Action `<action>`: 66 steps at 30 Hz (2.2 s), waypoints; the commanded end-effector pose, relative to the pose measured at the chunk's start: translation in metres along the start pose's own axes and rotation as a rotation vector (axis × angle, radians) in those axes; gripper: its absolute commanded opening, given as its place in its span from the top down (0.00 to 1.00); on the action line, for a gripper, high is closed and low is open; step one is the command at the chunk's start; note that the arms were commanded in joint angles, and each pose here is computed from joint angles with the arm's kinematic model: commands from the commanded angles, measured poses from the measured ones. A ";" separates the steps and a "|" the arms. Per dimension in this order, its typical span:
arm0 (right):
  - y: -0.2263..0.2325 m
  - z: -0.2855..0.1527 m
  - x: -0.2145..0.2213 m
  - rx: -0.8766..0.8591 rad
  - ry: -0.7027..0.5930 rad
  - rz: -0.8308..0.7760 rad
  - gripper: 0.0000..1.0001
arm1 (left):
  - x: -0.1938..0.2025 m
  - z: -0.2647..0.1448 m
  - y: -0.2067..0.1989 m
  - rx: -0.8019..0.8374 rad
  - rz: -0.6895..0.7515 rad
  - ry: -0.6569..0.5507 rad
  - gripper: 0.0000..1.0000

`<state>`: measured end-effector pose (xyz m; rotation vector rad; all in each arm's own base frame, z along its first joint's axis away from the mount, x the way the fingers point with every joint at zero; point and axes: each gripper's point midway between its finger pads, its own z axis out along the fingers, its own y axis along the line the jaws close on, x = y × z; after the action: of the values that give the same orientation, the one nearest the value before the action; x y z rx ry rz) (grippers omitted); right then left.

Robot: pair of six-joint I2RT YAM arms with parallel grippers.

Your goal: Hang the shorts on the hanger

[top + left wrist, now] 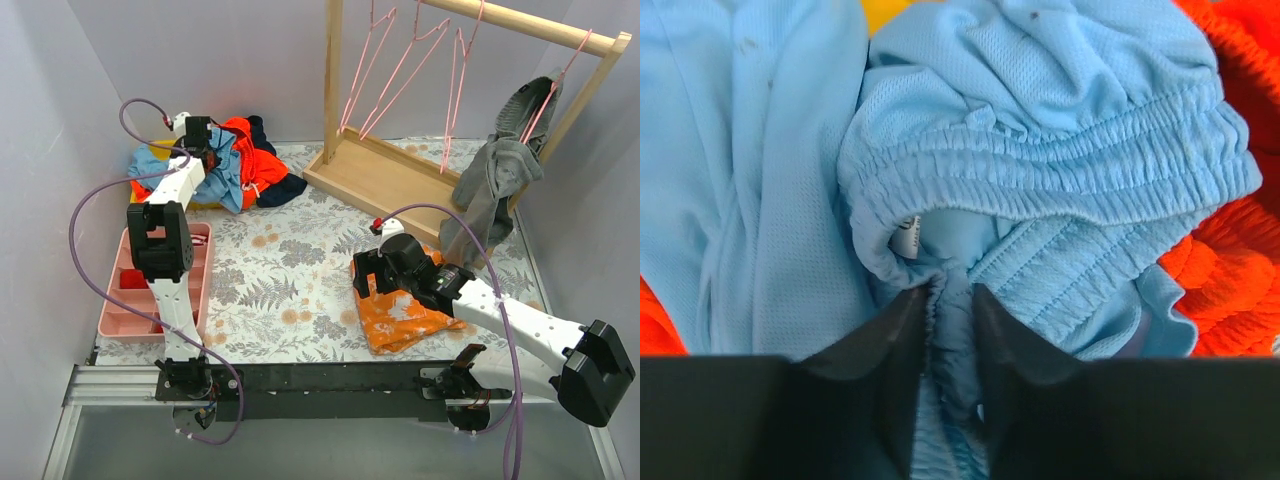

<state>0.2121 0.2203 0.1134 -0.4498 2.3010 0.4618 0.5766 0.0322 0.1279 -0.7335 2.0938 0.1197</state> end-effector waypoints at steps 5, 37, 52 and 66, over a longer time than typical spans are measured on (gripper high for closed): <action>0.007 -0.003 -0.016 -0.029 -0.056 0.001 0.02 | -0.109 -0.084 -0.013 0.106 -0.034 -0.243 0.98; 0.041 -0.021 -0.093 -0.103 -0.148 -0.067 0.01 | -0.246 -0.463 -0.079 1.011 0.082 -0.706 1.00; 0.068 -0.065 -0.120 -0.218 -0.266 0.038 0.01 | 0.034 -0.440 -0.112 1.112 0.141 -0.052 1.00; 0.052 -0.011 -0.017 -0.024 -0.074 0.042 0.02 | 0.226 -0.392 -0.092 0.965 0.221 0.442 1.00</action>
<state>0.1941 0.2672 0.1591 -0.4511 2.2142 0.5858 0.2387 -0.2736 0.1755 0.1192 2.3441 -0.8718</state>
